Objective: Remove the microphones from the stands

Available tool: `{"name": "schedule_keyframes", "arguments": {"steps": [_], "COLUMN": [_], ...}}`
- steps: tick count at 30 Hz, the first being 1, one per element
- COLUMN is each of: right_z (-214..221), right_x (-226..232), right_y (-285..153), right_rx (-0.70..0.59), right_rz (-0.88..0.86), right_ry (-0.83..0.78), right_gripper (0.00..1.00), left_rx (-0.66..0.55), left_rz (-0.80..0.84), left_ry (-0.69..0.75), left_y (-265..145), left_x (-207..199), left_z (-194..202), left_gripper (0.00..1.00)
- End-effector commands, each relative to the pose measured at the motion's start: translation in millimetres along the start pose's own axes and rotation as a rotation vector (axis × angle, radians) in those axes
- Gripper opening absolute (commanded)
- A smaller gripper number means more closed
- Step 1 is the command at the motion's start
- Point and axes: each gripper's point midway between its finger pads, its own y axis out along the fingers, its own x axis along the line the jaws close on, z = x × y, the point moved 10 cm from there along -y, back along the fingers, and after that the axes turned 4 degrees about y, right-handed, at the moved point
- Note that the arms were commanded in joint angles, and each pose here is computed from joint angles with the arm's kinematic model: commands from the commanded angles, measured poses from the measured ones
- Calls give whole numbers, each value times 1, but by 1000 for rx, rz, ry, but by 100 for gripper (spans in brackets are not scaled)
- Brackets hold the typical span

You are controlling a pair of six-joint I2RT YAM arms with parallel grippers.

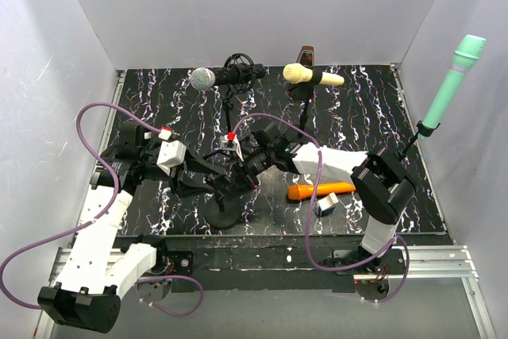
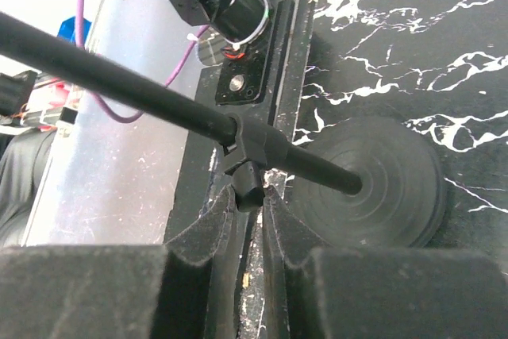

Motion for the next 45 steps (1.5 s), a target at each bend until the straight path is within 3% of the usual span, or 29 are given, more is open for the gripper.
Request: {"name": "schedule_keyframes", "arguments": {"steps": [1,3,5,8,11,15,21,27,34,35,37,39,41,44,45], "right_z": [-22,-18,-14,-7,-1,5,25,36,46,47,52,57,61,63,65], "right_x": [19,23,26,27,26,26,19,7,21,19,14,18,20,22,23], "right_y": [-8,-12,-15,-17,-15,-9,-6,-8,-3,3,13,17,17,13,11], "right_rx": [-89,-122,-158,-194,-195,-165,-72,-35,-249,-204,-116,-138,-141,-134,-132], "right_rz": [62,118,161,203,244,276,378,620,953,978,1016,970,953,964,968], "right_ry": [-118,-126,-131,-144,-194,-261,-478,-908,-1702,-1789,-1845,-1829,-1817,-1814,-1810], "right_gripper": [1,1,1,1,1,1,1,1,1,1,1,1,16,75,81], "left_rx": [71,107,127,138,136,102,108,130,124,123,121,119,118,117,120], "left_rz": [-64,-95,-118,-131,-135,-124,-137,-176,-201,-205,-206,-207,-207,-207,-210], "left_ry": [31,37,38,28,25,-13,-20,-6,-17,-16,-21,-15,-14,-12,-8], "left_y": [-5,-7,-9,-9,-9,-7,-7,-12,-15,-16,-16,-17,-17,-17,-17], "left_x": [2,3,1,0,0,3,9,12,13,12,11,11,10,8,7], "left_z": [-7,-7,-6,-3,1,9,16,23,27,26,25,24,22,20,19], "left_gripper": [52,54,49,23,10,0,0,0,0,0,0,0,0,0,0]}}
